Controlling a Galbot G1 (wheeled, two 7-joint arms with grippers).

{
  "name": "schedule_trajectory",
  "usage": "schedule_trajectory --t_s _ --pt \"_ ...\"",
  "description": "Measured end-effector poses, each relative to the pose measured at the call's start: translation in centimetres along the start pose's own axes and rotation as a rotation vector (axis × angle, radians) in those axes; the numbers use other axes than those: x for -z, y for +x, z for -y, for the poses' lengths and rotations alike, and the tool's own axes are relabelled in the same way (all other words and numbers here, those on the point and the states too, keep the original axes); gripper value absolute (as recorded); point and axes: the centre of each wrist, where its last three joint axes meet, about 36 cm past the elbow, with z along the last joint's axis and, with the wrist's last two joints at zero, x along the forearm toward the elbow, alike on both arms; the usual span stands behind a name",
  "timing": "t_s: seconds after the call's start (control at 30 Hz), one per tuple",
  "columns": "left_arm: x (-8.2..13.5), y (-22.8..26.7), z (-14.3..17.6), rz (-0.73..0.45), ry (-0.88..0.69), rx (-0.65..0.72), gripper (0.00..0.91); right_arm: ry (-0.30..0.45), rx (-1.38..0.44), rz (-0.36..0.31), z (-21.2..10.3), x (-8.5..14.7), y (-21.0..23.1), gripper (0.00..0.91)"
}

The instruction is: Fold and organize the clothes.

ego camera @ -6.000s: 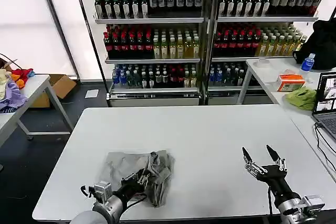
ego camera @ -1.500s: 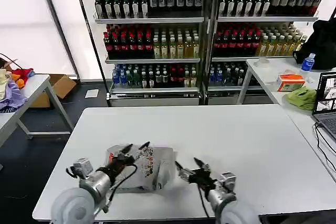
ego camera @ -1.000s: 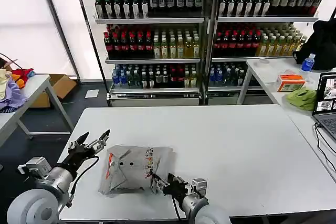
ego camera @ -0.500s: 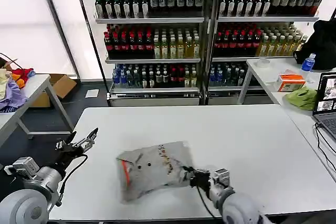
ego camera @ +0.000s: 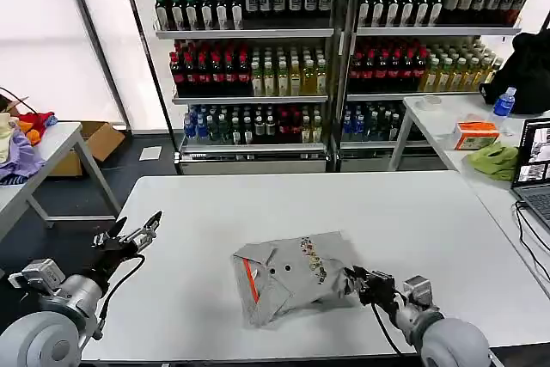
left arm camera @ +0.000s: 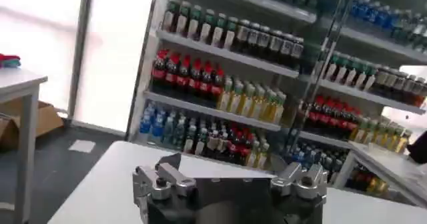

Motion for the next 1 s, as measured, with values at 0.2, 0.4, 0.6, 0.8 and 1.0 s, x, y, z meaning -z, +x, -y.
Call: schedule_trajectory --t_s 0.2,0.4,0.6,0.8,1.0 --pt "0.2 -0.1 0.3 0.010 -0.001 -0.011 0.907 0.024 -0.034 -0.003 0.2 -0.2 2.2 0.907" --pt "0.3 0.1 0.8 0.013 -0.003 -0.024 0.907 0.036 -0.041 0.079 0.1 0.8 2.3 0.907" --pt "-0.2 0.4 1.7 0.009 -0.002 -0.038 0.907 0.022 -0.011 0.194 -2.6 2.0 -1.5 0.907" --pt "-0.4 1.1 2.1 0.017 0.001 -0.033 0.907 -0.002 0.004 0.167 -6.5 1.1 -6.1 0.907" --pt "-1.2 1.6 2.2 0.014 0.017 -0.026 0.907 0.004 -0.028 0.085 -8.4 -1.1 -7.9 0.907"
